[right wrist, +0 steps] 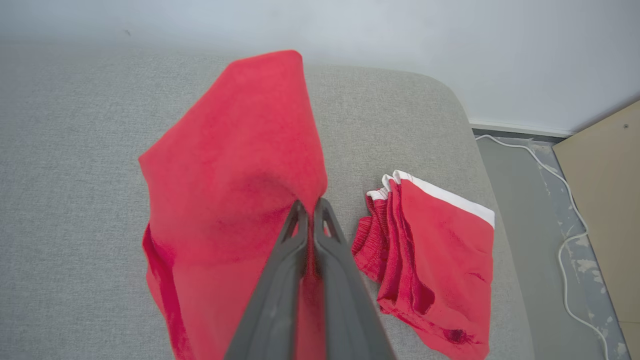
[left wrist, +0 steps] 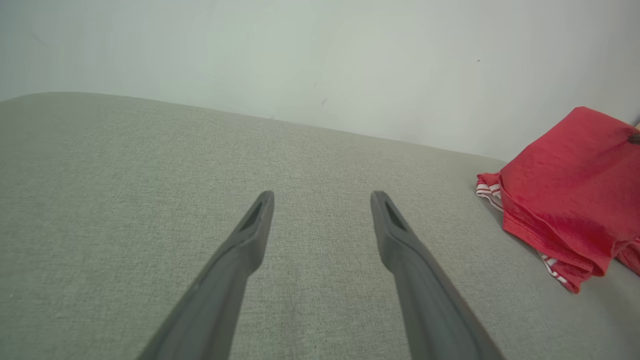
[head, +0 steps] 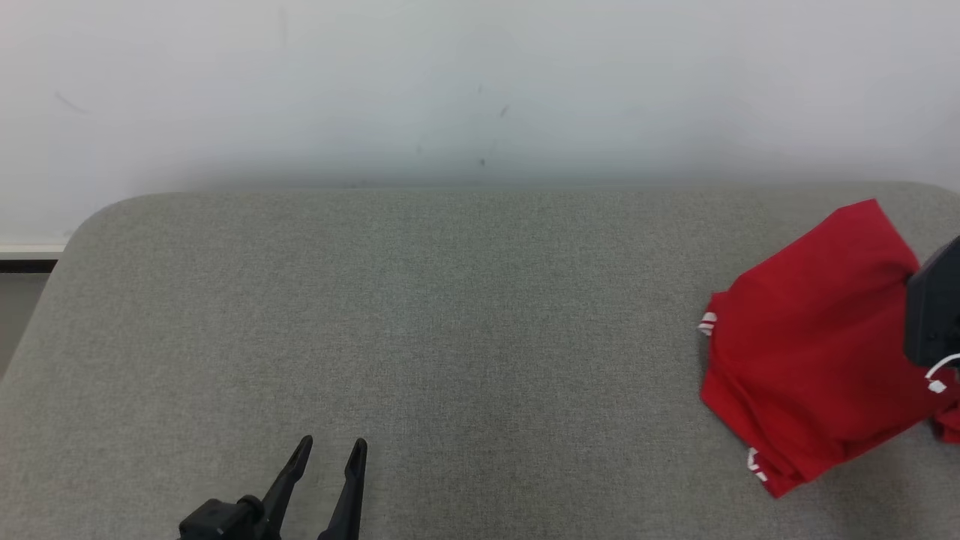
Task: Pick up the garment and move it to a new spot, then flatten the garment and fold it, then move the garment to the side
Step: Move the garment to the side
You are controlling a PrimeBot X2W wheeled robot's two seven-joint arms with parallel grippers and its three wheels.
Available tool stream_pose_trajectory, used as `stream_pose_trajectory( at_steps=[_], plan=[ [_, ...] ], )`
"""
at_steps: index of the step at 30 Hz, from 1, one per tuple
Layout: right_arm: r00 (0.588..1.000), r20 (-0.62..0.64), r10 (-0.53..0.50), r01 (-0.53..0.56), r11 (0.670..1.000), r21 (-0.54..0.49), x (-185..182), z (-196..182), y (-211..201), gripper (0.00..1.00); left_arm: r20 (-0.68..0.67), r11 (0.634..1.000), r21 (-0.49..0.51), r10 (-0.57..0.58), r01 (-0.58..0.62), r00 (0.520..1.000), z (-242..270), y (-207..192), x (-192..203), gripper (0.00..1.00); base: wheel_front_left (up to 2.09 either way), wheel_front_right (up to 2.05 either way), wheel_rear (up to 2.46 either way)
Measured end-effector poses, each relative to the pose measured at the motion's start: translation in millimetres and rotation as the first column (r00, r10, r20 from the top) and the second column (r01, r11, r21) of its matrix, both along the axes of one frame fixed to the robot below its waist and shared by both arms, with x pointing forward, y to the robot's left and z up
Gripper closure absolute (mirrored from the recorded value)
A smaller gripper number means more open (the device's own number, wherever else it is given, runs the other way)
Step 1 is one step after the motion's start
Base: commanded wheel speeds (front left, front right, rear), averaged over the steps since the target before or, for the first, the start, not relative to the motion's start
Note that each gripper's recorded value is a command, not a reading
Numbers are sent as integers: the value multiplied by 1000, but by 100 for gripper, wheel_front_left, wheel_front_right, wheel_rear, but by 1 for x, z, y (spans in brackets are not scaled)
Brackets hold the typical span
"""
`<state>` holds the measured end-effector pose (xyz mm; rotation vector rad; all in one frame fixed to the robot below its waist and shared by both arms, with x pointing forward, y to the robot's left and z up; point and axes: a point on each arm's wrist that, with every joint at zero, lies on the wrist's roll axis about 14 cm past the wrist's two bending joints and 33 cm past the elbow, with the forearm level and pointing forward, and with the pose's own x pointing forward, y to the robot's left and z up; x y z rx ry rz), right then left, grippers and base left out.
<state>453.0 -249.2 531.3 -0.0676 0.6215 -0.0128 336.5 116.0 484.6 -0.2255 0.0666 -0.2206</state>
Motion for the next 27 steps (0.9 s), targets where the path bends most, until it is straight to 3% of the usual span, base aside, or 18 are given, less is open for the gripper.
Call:
stream_pose_trajectory(
  at_steps=[27],
  plan=[
    [990,29,-137,140,974,-175,-15,28,-71,100,-58,998,2,-59,59,997,-15,-15,13,0,0,0,0]
  ],
)
